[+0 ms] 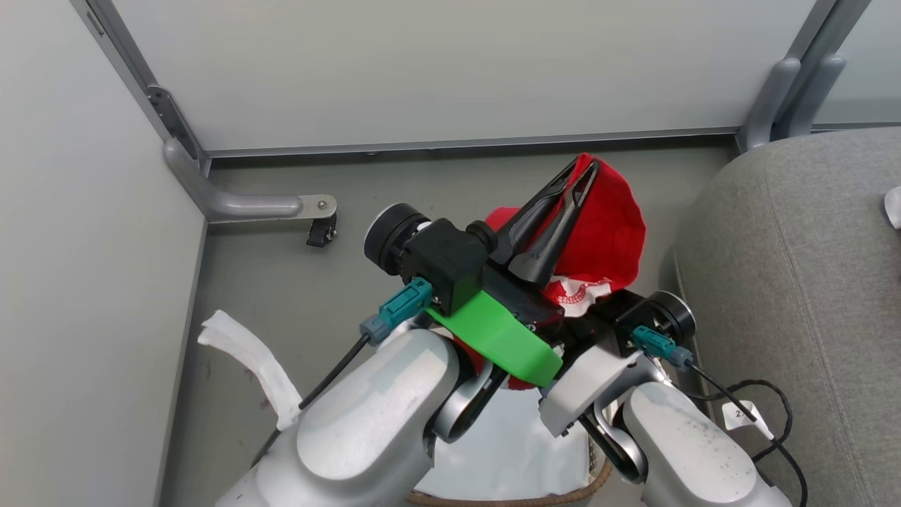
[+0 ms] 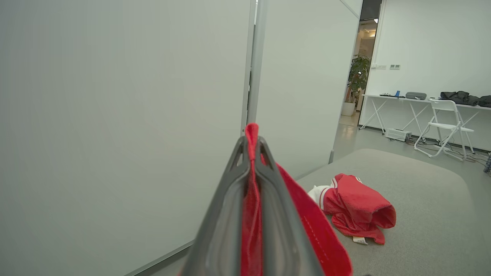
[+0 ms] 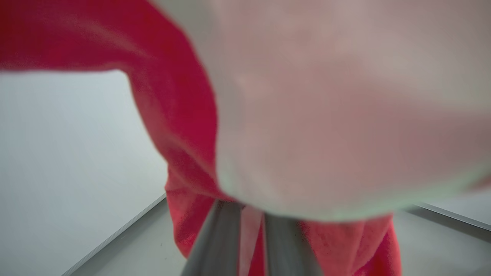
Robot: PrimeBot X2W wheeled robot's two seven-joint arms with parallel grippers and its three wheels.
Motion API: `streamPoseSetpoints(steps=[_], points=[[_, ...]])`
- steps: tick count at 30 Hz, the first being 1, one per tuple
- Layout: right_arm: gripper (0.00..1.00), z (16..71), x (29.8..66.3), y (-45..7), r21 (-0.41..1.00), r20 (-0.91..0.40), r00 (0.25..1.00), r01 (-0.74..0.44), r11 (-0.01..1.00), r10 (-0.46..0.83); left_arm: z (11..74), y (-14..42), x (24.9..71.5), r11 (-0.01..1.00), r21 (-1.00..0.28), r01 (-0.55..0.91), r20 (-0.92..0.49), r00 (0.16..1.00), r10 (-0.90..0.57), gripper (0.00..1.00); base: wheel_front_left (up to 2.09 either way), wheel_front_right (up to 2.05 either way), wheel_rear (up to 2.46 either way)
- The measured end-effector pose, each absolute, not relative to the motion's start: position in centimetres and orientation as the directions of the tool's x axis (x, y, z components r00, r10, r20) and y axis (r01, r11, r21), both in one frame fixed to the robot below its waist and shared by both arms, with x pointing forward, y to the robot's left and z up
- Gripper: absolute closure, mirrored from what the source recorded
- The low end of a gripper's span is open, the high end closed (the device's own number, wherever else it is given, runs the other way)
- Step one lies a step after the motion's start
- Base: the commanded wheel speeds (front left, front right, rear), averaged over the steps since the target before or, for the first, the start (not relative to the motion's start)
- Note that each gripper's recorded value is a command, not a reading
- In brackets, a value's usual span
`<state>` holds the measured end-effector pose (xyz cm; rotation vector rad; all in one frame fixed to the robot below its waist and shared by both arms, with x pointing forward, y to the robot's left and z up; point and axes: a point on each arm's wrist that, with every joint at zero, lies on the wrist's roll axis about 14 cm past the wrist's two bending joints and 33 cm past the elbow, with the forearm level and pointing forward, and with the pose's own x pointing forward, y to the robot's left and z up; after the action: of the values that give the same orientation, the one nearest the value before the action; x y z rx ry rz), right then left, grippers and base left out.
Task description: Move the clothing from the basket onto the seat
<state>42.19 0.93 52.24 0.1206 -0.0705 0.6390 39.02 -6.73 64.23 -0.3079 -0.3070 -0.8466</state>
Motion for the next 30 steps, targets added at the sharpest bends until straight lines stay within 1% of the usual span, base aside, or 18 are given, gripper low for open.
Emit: streamPoseSetpoints(steps=[8,9,10,14,20,27,30], points=[[1.00,53.1,42.7,0.6,0.108,0.132,0.808,-0.588,0.802,0.575,64.1,-6.5,39.3,0.632,-0.154,0.760,0.379,0.636,-0.672,1.00,0.00,0.00,0.00],[1.00,53.2,42.8,0.4,0.109,0.138,0.811,-0.583,0.805,0.569,64.1,-6.5,39.4,0.633,-0.155,0.758,0.380,0.637,-0.670,0.55,0.00,0.00,0.00],[1.00,53.4,42.8,0.2,0.110,0.143,0.814,-0.578,0.808,0.563,63.9,-6.5,39.6,0.635,-0.158,0.756,0.375,0.641,-0.670,0.00,0.00,0.00,0.00],[1.00,53.7,42.5,-1.1,0.125,0.158,0.834,-0.548,0.827,0.528,62.9,-6.7,40.1,0.643,-0.164,0.748,0.349,0.654,-0.672,0.00,0.00,0.00,0.00],[1.00,54.1,41.5,-4.5,0.149,0.181,0.880,-0.467,0.872,0.440,60.4,-7.8,40.7,0.640,-0.166,0.750,0.291,0.657,-0.695,0.00,0.00,0.00,0.00],[1.00,54.4,39.6,-10.3,0.162,0.190,0.941,-0.312,0.936,0.280,58.0,-10.3,40.5,0.588,-0.181,0.789,0.247,0.615,-0.749,0.00,0.00,0.00,0.00],[1.00,54.6,38.6,-13.3,0.184,0.196,0.963,-0.223,0.957,0.186,57.5,-11.8,40.1,0.557,-0.189,0.809,0.242,0.588,-0.772,0.00,0.00,0.00,0.00]])
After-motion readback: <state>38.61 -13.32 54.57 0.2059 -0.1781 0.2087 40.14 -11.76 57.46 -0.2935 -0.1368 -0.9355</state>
